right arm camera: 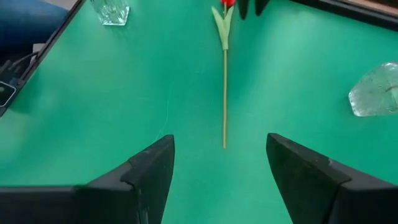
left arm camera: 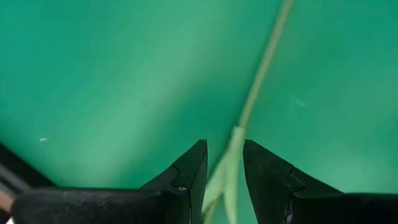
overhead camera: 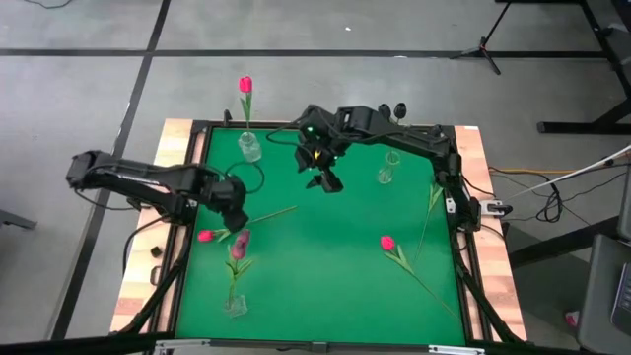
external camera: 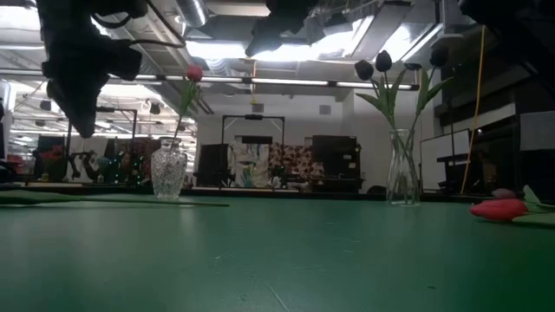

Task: Sort flowers into vase by color
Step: Put the left pink flower into the top left transparent vase

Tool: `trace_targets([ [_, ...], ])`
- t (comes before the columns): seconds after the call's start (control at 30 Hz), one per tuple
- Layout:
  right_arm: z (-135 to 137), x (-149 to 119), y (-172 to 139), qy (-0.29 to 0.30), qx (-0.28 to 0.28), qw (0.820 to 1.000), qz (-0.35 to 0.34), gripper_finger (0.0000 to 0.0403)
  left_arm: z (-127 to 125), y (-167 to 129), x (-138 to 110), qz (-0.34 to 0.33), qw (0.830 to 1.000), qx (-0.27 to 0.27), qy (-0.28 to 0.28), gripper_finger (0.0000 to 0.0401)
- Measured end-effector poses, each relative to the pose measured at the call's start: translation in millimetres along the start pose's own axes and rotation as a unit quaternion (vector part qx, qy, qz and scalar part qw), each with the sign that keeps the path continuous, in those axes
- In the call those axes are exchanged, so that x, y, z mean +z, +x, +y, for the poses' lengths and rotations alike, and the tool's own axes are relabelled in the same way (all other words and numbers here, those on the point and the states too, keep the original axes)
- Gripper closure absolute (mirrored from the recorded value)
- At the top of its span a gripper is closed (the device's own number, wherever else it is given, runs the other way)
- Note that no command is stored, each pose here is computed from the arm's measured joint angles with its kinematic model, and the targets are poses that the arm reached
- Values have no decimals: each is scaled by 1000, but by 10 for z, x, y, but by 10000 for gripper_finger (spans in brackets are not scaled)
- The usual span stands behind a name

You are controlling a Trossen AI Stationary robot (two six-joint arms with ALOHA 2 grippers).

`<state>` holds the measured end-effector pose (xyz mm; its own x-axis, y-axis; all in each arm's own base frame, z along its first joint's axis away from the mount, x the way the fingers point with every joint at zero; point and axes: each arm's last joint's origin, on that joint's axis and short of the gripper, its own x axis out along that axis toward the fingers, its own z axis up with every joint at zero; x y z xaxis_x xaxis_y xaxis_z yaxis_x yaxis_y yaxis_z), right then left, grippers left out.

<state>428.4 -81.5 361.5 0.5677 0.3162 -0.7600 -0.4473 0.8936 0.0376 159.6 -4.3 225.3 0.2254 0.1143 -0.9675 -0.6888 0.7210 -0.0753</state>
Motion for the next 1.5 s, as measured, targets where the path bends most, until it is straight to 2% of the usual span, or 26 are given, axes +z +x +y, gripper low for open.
trace_targets([
  [0.2, 15, -25, 0, 5, 7, 1000, 12, 150, -243, 97, -120, 19, 998, -6, 55, 302],
  [0.43, 26, -41, 1, 10, 12, 1000, 20, 150, -373, 166, -235, 29, 996, 12, 88, 302],
  [1.2, 34, -43, 7, 27, 22, 999, 19, 150, -522, 486, -267, 77, 990, 80, 91, 302],
  [1.5, 37, -47, 7, 31, 23, 999, 21, 150, -478, 625, -324, 88, 989, 81, 89, 302],
])
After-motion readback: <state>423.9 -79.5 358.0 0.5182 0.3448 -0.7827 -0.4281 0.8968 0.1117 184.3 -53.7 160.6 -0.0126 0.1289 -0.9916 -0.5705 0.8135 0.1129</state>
